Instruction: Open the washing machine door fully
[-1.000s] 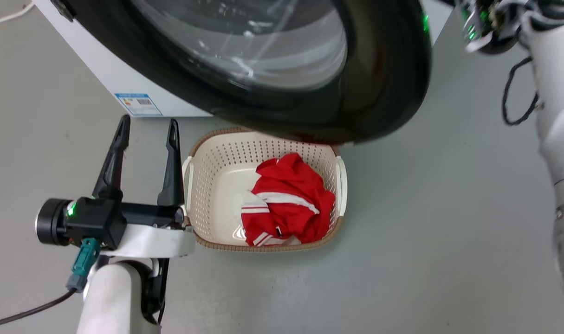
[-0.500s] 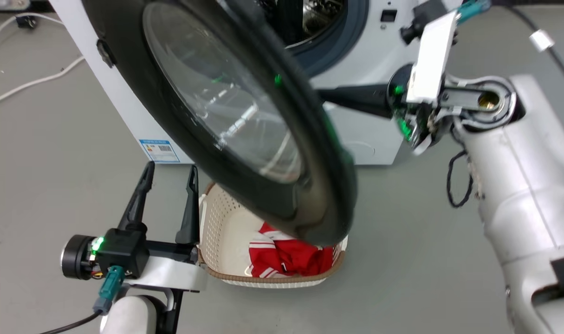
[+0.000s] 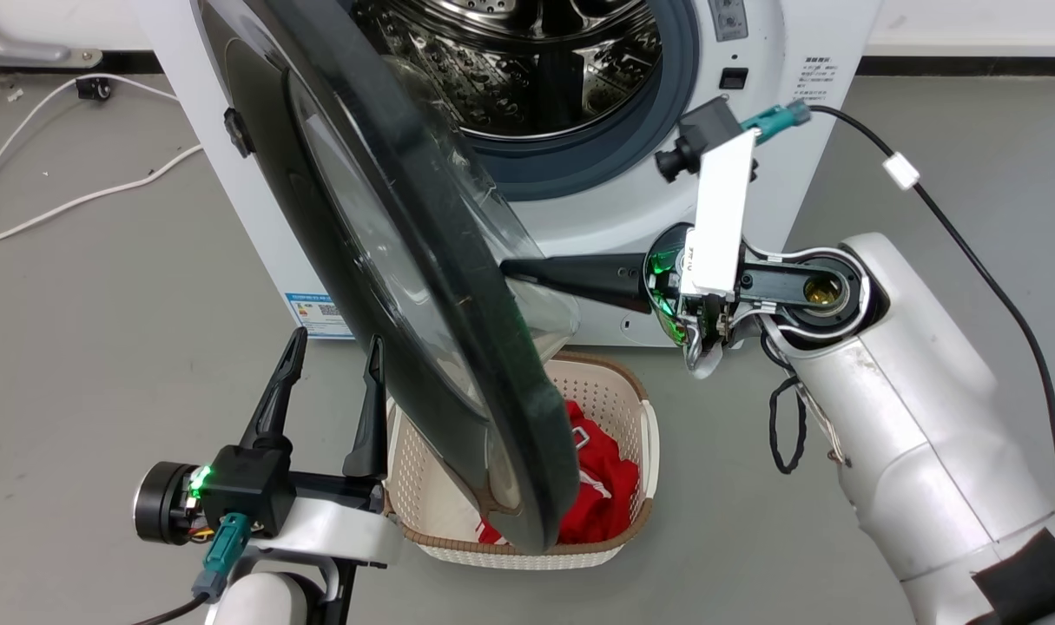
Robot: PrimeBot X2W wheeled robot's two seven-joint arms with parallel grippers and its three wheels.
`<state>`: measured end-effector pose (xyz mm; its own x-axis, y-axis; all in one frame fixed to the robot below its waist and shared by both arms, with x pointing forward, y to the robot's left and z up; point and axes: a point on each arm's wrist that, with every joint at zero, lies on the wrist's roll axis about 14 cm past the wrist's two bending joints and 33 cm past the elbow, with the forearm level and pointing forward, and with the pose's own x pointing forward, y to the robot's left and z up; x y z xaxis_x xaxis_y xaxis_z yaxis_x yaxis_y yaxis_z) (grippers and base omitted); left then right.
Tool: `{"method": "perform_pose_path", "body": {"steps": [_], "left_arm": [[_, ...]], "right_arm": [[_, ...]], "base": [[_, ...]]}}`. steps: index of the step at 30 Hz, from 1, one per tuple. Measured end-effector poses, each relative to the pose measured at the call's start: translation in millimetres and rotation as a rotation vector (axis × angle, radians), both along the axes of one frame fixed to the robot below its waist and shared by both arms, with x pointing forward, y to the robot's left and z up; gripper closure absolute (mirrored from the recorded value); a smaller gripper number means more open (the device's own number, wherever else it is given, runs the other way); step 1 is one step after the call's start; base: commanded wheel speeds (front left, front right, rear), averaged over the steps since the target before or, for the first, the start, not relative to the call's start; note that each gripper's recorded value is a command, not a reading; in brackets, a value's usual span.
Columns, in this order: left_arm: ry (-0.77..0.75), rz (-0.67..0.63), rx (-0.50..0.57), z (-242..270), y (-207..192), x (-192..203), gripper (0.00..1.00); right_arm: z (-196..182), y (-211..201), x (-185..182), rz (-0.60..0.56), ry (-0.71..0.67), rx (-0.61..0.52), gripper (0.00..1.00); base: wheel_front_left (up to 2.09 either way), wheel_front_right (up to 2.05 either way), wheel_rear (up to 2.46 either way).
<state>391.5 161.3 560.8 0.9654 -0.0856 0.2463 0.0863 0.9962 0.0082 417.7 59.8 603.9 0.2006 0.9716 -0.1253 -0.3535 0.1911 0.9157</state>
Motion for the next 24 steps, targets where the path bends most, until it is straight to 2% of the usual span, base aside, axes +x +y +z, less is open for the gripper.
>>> {"method": "perform_pose_path", "body": {"steps": [4, 8, 11, 12, 13, 14, 21, 24], "left_arm": [[-0.001, 0.002, -0.006, 0.5, -1.1, -1.5, 0.00], [0.003, 0.003, -0.013, -1.1, -2.3, -2.2, 0.00], [0.007, 0.005, -0.018, -2.1, -2.3, -2.3, 0.00], [0.006, 0.006, -0.019, -2.0, -1.9, -1.9, 0.00], [0.007, 0.007, -0.019, -2.4, -1.9, -1.6, 0.00], [0.009, 0.007, -0.019, -2.9, -2.0, -2.1, 0.00], [0.018, 0.013, -0.020, -6.2, -0.9, -3.2, 0.00], [0.023, 0.016, -0.020, -7.7, 0.2, -5.1, 0.00]], "right_arm": [[15.6, -10.6, 16.8, -0.156, -0.045, 0.083, 1.00], [30.2, -45.9, 43.9, -0.419, -0.117, 0.176, 1.00], [22.9, -83.5, 55.2, -0.602, -0.161, 0.182, 1.00], [18.8, -97.4, 57.5, -0.663, -0.182, 0.172, 0.87], [17.1, -109.3, 58.6, -0.720, -0.200, 0.175, 0.51], [17.2, -122.4, 58.8, -0.784, -0.201, 0.205, 0.00], [-15.7, -209.3, 36.0, -1.187, -0.281, 0.192, 0.00], [-34.9, -239.3, 15.9, -1.333, -0.346, 0.110, 0.00]], "base": [[0.00, 0.00, 0.00], [0.00, 0.00, 0.00], [0.00, 0.00, 0.00], [0.00, 0.00, 0.00], [0.00, 0.00, 0.00], [0.00, 0.00, 0.00], [0.00, 0.00, 0.00], [0.00, 0.00, 0.00]]}}
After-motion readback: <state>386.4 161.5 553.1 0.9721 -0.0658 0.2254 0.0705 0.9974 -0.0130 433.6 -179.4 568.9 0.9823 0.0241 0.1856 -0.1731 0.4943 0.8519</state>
